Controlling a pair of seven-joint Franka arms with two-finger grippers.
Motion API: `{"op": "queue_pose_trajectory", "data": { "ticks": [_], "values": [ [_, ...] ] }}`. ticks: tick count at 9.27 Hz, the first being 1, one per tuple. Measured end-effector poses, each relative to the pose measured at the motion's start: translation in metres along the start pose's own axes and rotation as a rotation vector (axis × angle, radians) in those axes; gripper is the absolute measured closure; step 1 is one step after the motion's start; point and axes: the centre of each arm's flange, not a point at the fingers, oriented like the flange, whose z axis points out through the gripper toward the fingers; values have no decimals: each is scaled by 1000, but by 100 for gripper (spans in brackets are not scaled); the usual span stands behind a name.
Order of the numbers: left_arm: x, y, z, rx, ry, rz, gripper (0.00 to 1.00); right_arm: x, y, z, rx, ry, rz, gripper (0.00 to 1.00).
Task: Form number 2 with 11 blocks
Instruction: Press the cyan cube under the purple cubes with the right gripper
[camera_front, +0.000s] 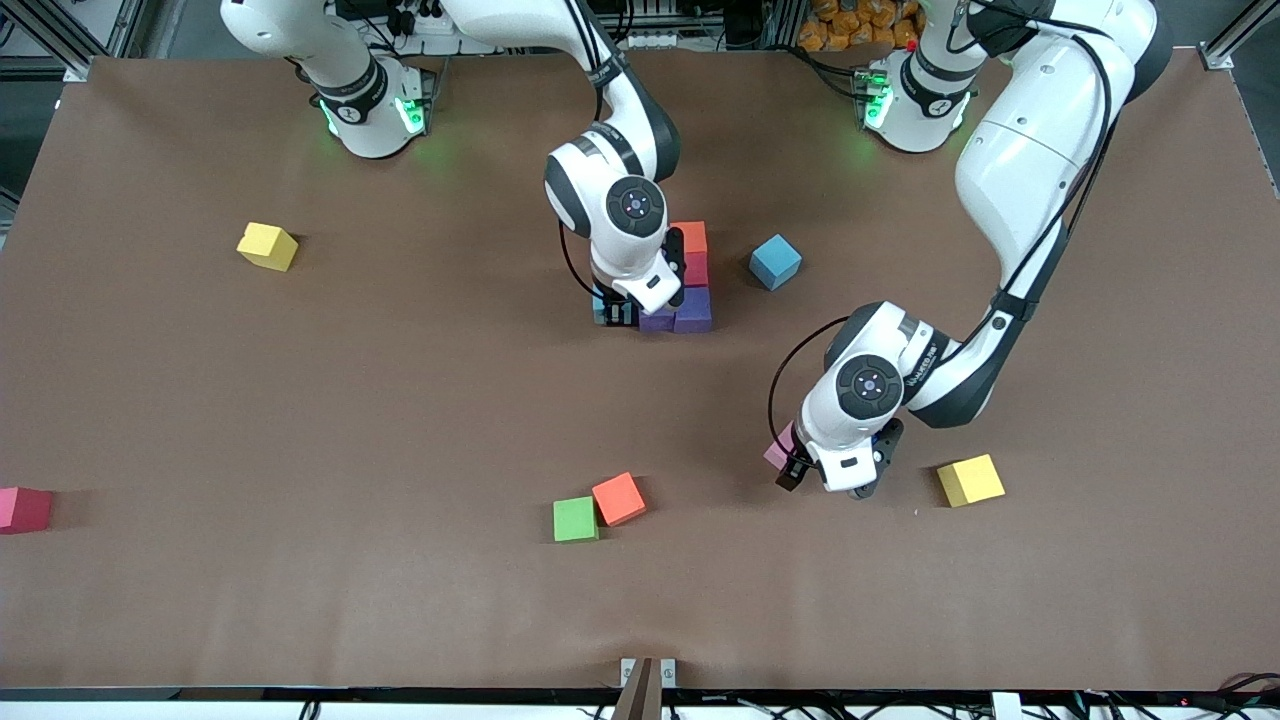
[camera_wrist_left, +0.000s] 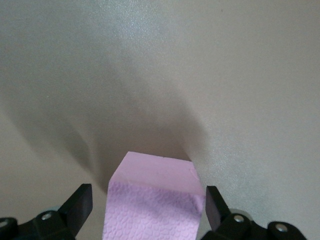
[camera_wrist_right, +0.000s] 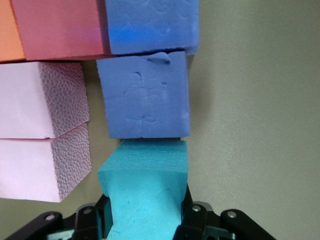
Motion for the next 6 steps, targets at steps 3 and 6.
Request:
{"op": "queue_pose_trajectory", "data": {
  "ticks": [3, 6],
  "values": [
    [0, 0, 0, 0, 0, 1, 0, -4, 3, 8, -8, -1, 10, 47],
    [0, 0, 1, 1, -1, 1, 1, 4, -2, 16, -15, 5, 4, 47]
  ]
}}
